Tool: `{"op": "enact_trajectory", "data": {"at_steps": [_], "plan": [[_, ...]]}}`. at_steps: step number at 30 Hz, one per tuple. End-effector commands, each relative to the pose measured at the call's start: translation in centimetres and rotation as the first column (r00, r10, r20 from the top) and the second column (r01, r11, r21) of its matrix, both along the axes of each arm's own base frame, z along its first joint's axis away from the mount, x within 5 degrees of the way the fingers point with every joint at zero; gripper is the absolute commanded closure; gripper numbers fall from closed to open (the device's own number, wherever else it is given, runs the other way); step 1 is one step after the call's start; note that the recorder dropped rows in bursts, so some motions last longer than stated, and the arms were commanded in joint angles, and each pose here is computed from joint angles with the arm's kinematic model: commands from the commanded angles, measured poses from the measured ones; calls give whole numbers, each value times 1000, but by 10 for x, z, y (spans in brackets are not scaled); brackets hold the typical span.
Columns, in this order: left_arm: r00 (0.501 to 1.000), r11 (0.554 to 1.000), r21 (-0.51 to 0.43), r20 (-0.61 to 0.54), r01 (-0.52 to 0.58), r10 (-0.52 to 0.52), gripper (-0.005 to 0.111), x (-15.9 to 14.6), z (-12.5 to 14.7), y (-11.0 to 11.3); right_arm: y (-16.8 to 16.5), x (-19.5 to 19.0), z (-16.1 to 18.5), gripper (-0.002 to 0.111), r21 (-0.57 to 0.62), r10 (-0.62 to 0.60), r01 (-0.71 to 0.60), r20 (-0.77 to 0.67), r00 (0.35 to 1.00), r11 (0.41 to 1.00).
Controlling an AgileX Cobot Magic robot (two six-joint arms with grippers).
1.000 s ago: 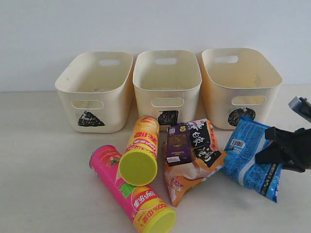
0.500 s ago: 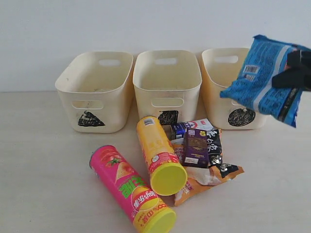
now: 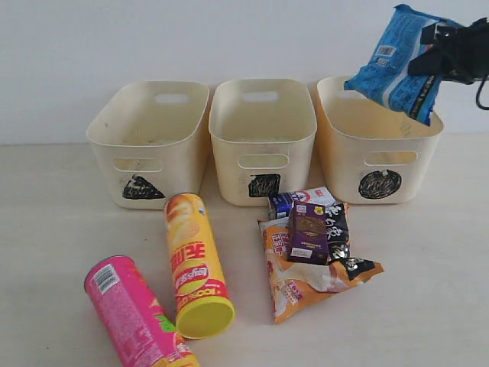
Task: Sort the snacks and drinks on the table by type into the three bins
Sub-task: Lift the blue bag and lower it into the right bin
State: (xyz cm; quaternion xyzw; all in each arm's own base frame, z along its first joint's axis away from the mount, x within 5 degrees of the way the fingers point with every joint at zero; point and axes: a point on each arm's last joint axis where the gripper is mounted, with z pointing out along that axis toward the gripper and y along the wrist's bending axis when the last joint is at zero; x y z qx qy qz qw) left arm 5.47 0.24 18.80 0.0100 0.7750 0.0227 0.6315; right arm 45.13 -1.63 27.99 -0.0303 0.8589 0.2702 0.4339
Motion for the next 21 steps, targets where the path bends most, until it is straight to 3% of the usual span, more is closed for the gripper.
{"op": "enact_trajectory", "data": {"at_steps": [1, 3, 6, 10, 12, 18, 21], "plan": [[1000, 1000, -9, 2, -3, 3, 103, 0, -1, 0, 15, 28, -14, 108, 10, 26, -26, 9, 1000, 1000], [1000, 1000, -9, 2, -3, 3, 103, 0, -1, 0, 16, 37, -24, 105, 3, 19, -19, 1, 1000, 1000], [1000, 1000, -9, 2, -3, 3, 103, 0, -1, 0, 14, 46, -38, 88, -2, -3, 3, -18, 1000, 1000], [1000, 1000, -9, 2, -3, 3, 103, 0, -1, 0, 11, 49, -50, 49, -38, -23, 22, -28, 999, 999], [1000, 1000, -9, 2, -3, 3, 103, 0, -1, 0, 11, 49, -50, 37, -38, -23, 22, -28, 999, 999], [1000, 1000, -9, 2, -3, 3, 103, 0, -1, 0, 12, 46, -37, 36, -49, -15, 14, -4, 1000, 999], [1000, 1000, -9, 2, -3, 3, 103, 0, -1, 0, 11, 37, -17, 47, -122, 8, -5, 21, 1000, 993]]}}
